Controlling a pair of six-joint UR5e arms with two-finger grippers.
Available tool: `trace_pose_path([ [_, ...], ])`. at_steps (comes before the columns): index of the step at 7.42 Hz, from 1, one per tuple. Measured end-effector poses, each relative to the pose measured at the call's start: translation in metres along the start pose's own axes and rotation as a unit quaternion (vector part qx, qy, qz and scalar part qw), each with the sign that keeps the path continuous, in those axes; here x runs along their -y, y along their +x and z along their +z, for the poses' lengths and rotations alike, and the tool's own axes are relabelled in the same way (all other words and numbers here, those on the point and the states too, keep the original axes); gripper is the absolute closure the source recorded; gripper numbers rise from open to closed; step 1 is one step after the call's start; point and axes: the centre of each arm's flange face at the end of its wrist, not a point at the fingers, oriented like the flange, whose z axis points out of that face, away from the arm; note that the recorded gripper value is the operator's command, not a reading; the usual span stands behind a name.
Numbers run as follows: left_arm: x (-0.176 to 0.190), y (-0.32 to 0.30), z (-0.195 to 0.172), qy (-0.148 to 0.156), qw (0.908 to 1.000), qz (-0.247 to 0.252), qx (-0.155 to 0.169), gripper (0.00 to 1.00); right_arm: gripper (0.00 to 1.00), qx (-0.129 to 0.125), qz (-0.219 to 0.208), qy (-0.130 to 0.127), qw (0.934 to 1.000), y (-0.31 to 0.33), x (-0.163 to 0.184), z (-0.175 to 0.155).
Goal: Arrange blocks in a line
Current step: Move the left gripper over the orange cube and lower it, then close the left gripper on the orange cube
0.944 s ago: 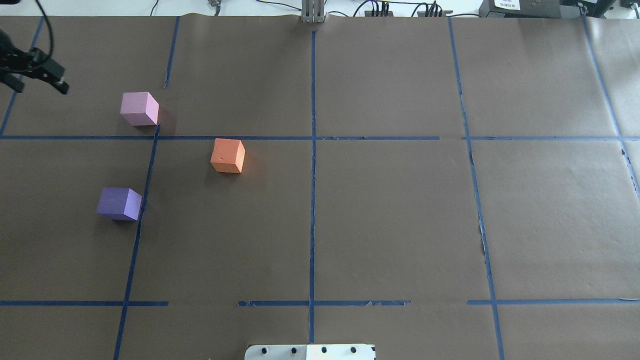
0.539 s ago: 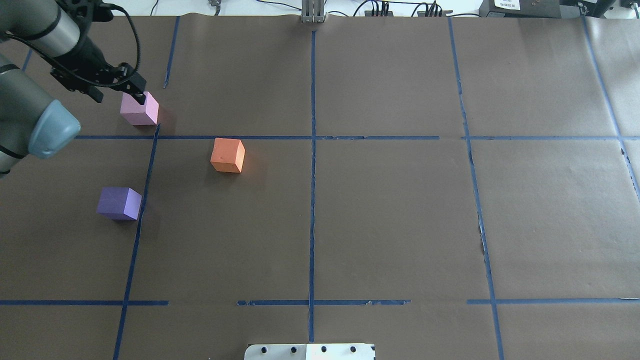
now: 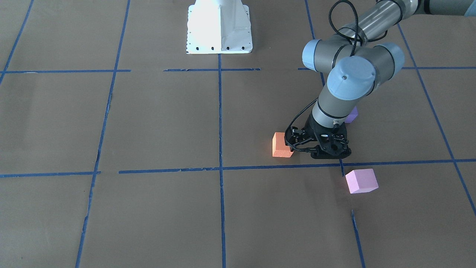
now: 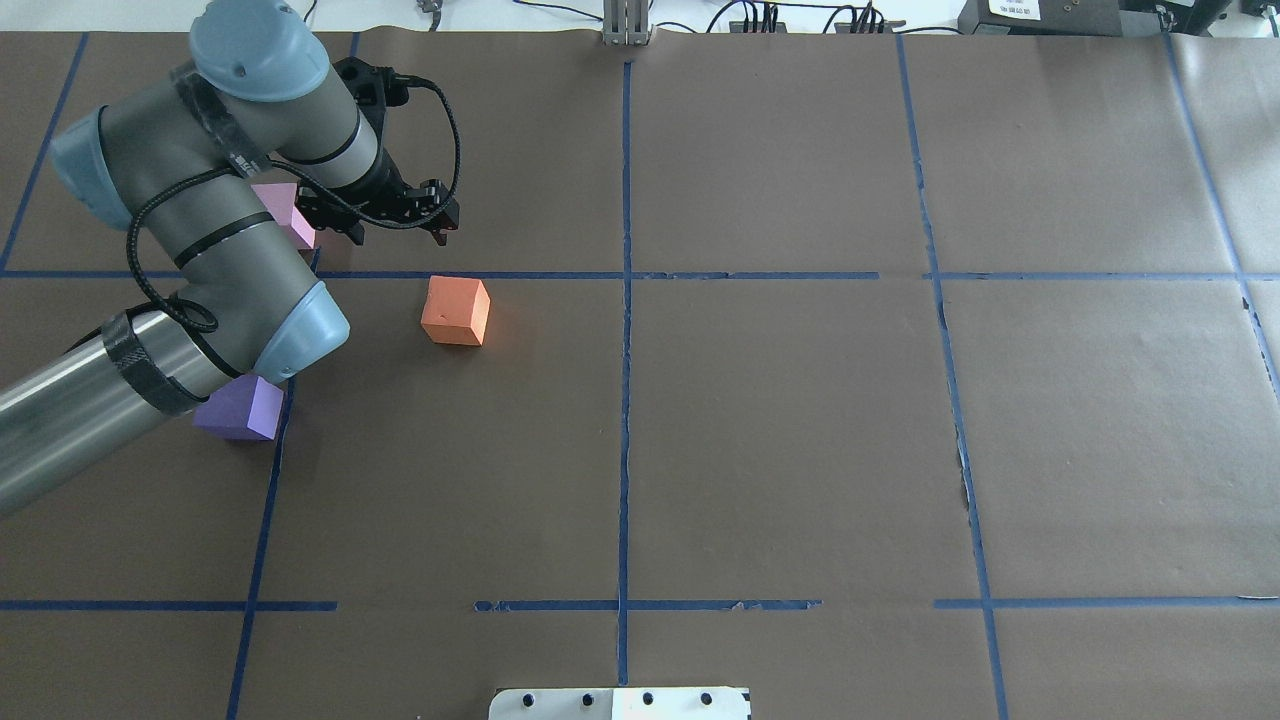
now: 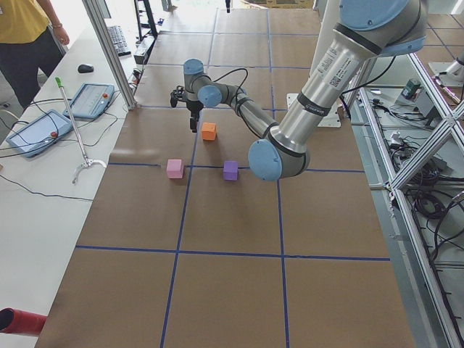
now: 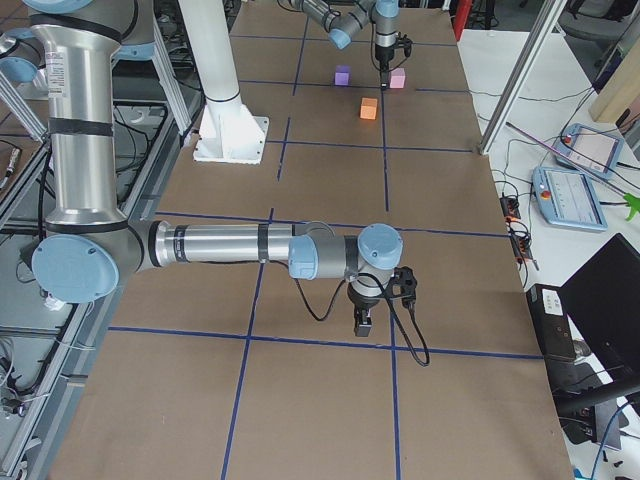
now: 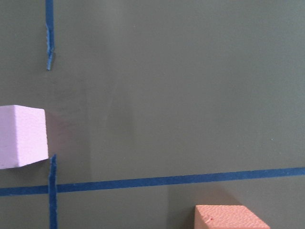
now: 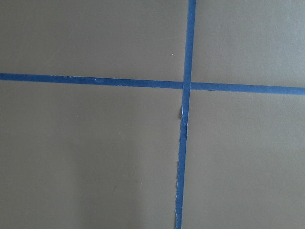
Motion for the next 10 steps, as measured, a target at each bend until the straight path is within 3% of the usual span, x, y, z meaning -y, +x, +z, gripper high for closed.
trace_pose_path([
  [4,-0.041,0.036,0.040,-0.015,0.9997,0.015,0.009,0.00,0.00,0.000,0.000,0.000,1.0000,0.000,0.000,0.000],
  [7,-0.050,0.037,0.062,-0.021,0.9995,0.023,0.007,0.02,0.00,0.000,0.000,0.000,1.0000,0.000,0.000,0.000],
  [9,-0.046,0.033,0.073,-0.012,0.9996,0.025,0.008,0.20,0.00,0.000,0.000,0.000,1.0000,0.000,0.000,0.000],
  [10,-0.045,0.033,0.075,-0.008,0.9996,0.026,0.007,0.41,0.00,0.000,0.000,0.000,1.0000,0.000,0.000,0.000],
])
